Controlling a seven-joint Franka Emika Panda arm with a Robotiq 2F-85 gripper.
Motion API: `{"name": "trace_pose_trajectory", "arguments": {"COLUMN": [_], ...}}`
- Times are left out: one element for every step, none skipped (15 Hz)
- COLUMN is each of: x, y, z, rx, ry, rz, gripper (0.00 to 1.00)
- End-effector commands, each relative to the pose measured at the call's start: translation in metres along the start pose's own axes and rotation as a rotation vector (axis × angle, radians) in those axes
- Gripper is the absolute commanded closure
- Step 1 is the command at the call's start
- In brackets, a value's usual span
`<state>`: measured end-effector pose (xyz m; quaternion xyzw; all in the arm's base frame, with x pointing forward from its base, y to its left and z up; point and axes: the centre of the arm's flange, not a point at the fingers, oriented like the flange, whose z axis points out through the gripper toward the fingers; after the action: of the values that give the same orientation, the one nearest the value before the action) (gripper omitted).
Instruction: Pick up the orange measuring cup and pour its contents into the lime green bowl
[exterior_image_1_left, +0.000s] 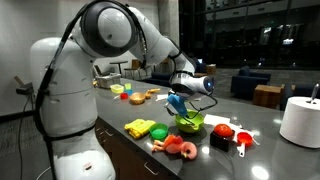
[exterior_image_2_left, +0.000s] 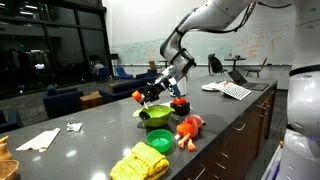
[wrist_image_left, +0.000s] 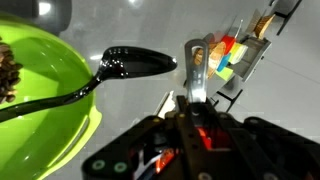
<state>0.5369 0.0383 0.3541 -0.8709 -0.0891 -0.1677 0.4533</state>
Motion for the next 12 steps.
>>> {"name": "trace_pose_trajectory", "arguments": {"x": [-0.016, -0.017, -0.018, -0.019, -0.02, -0.02, -0.022, -0.024, -0.026, -0.028, -0.031, -0.034], "y": [0.0, 0.0, 0.0, 0.001, 0.001, 0.001, 0.002, 0.002, 0.003, 0.003, 0.005, 0.006], "z": [-0.011, -0.011, -0.011, -0.01, -0.009, -0.009, -0.008, -0.007, -0.006, -0.006, -0.005, -0.005], "rx": [0.096, 0.118, 0.147, 0.168, 0.192, 0.214, 0.238, 0.262, 0.29, 0.312, 0.336, 0.361], "ry": [0.081, 0.103, 0.128, 0.146, 0.167, 0.188, 0.211, 0.235, 0.261, 0.283, 0.307, 0.329], "rz": [-0.03, -0.033, -0.034, -0.034, -0.035, -0.036, -0.038, -0.041, -0.047, -0.051, -0.056, -0.059], "gripper": [0.96, 0.96, 0.96, 0.96, 0.96, 0.96, 0.96, 0.96, 0.96, 0.96, 0.96, 0.96]}}
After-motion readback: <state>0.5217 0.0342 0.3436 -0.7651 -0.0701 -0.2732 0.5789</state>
